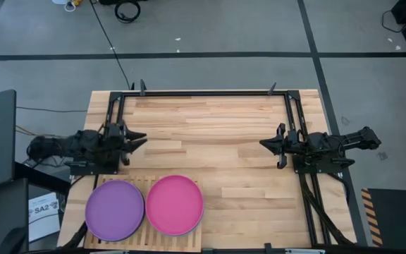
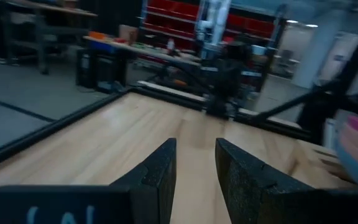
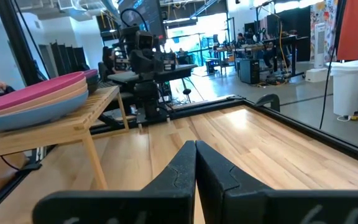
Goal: Place and stack plates onto a shelf
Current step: Return to Home Position
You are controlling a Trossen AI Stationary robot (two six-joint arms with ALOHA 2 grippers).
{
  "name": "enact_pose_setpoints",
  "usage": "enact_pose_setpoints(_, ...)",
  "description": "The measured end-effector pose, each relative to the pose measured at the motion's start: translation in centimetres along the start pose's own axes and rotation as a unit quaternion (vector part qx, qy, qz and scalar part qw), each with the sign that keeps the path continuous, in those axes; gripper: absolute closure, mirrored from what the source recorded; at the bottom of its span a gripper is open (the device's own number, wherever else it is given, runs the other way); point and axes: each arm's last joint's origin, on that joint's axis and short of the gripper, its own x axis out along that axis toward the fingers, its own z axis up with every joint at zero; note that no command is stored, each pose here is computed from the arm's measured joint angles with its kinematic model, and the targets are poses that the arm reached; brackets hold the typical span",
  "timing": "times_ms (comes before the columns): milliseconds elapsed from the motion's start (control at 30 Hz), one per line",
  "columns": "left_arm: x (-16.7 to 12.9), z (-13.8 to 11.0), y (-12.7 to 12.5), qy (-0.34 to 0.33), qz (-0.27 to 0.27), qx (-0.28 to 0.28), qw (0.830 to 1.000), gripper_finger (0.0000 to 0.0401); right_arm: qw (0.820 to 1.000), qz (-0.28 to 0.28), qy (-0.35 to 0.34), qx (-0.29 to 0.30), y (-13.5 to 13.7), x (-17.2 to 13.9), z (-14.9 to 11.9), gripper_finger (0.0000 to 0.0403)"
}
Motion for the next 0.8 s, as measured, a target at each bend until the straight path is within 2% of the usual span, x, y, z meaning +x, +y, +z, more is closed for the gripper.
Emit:
enact_pose_setpoints(100,0.1,0.2,0.2,-0.005,-0.02,0.006,1.0,0.0285,1.0,0.0,0.0,0.0,0.0,0.0,0.0,0.0389)
enact_pose_setpoints(300,0.2,0.8,0.5,-0.033,-0.016,0.019,0.999,0.0285,1.0,0.0,0.0,0.0,0.0,0.0,0.0,0.0389)
enact_pose_setpoints(533,1.7,-3.2,0.9,-0.052,-0.058,0.045,0.996,0.0285,1.0,0.0,0.0,0.0,0.0,0.0,0.0,0.0389)
enact_pose_setpoints(800,1.7,-3.3,0.9,-0.076,-0.061,0.067,0.993,0.0285,1.0,0.0,0.0,0.0,0.0,0.0,0.0,0.0389)
